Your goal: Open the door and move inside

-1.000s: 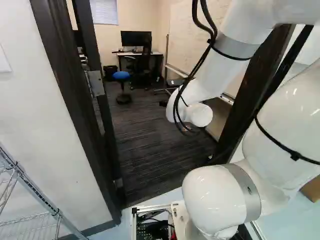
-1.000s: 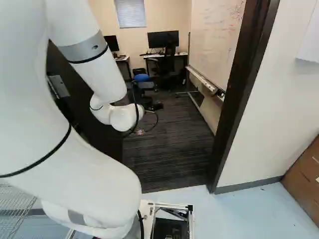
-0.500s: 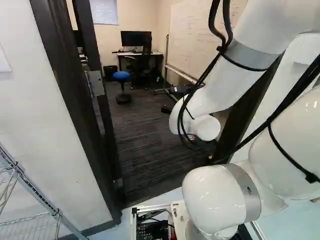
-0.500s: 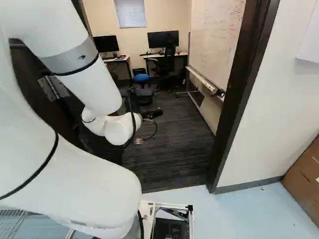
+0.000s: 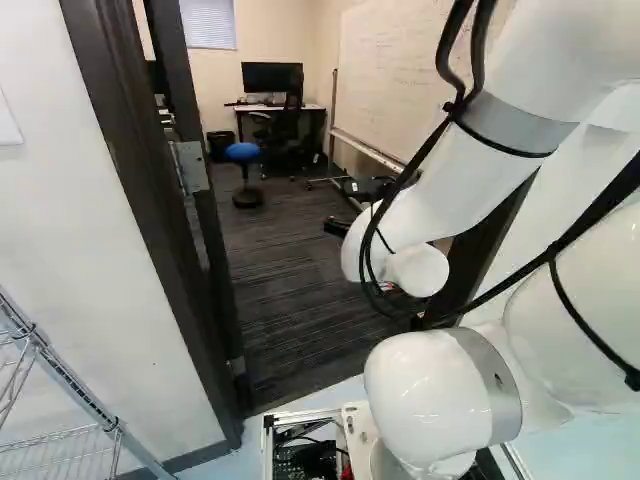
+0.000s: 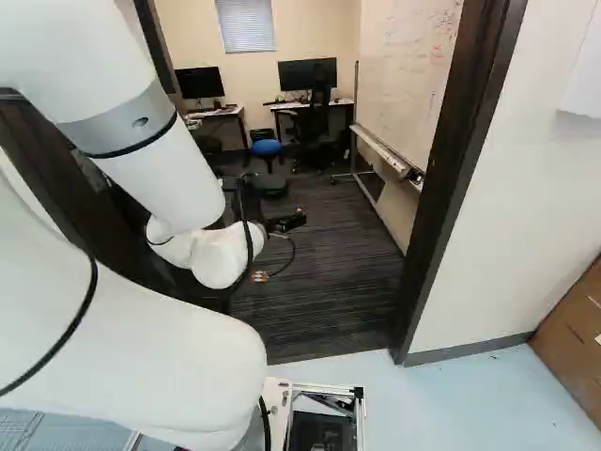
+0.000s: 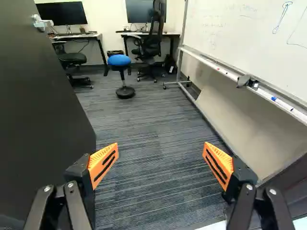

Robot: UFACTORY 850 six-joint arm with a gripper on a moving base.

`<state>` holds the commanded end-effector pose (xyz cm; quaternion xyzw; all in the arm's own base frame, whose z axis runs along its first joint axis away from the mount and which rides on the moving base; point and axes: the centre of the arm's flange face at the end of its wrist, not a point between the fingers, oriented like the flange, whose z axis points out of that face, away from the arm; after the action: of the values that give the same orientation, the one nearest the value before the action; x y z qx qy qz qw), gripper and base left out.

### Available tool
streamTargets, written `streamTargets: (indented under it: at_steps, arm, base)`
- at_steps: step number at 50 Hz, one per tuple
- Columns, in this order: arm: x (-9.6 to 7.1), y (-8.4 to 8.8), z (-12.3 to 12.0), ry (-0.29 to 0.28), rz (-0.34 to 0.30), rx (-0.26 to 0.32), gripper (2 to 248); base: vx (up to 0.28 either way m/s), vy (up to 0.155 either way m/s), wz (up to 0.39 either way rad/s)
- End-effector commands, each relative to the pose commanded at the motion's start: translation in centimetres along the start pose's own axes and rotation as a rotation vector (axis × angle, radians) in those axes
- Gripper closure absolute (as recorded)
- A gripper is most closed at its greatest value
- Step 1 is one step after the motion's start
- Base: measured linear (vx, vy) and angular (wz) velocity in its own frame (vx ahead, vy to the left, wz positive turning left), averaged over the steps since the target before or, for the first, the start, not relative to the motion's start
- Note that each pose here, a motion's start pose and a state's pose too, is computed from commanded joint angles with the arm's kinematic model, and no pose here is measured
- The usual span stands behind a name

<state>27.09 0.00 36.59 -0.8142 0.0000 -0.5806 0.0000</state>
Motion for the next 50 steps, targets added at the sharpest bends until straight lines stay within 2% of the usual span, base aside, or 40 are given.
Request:
streamTargets:
  at_steps: [50]
  arm:
    - [-0.04,0.00,-0.05,0.000,0.000,0.000,3]
  base:
    - [0.000,0.000,0.000]
